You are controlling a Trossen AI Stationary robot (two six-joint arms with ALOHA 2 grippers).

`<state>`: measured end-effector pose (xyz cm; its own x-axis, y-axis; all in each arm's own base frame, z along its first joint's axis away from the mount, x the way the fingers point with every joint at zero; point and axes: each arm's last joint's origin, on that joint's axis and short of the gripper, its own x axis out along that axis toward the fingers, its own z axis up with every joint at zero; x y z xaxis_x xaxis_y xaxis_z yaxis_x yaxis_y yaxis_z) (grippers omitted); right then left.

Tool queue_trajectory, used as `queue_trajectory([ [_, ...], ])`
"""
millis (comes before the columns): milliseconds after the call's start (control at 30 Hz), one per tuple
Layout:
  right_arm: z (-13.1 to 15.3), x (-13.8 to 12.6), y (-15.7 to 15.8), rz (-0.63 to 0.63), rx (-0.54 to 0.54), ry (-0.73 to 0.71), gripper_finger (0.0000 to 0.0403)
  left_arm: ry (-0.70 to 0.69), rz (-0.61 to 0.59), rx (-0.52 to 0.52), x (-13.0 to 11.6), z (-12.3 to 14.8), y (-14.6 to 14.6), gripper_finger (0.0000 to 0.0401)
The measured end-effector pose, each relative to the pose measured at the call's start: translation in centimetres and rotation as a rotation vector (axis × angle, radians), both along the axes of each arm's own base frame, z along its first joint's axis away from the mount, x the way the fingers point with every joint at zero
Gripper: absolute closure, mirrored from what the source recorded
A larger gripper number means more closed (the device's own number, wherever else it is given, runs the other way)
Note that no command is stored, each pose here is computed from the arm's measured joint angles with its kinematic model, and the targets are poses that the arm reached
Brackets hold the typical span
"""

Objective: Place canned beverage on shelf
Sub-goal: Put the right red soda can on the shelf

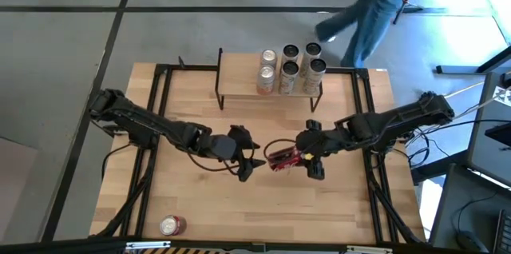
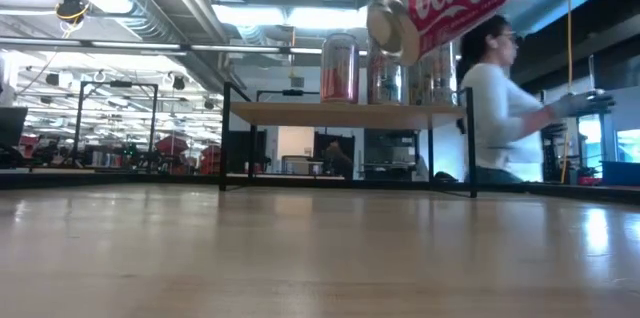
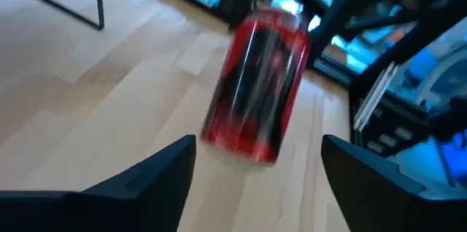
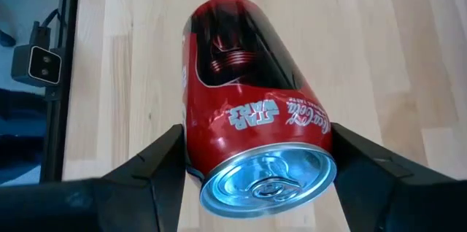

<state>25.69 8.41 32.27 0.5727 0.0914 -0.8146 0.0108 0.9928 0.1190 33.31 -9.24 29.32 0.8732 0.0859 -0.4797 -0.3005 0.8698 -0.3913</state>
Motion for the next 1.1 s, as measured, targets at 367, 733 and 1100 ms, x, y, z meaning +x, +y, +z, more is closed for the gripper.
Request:
queue_trajectory([
  [367, -0.6, 1.2, 0.4, 0.012, -0.056, -0.041, 0.0151, 0.014, 0.033, 0.031, 0.0, -0.8, -1.3, 0.0202],
  [733, -0.7, 1.2, 0.6, 0.028, -0.033, -0.033, 0.0151, 0.007, 0.064, 0.041, 0.1, -0.9, -1.3, 0.0338],
  [1100, -0.6, 1.3, 0.6, 0.003, -0.011, -0.043, 0.0151, 0.082, 0.055, 0.068, 2.4, -5.3, -2.5, 0.0392],
])
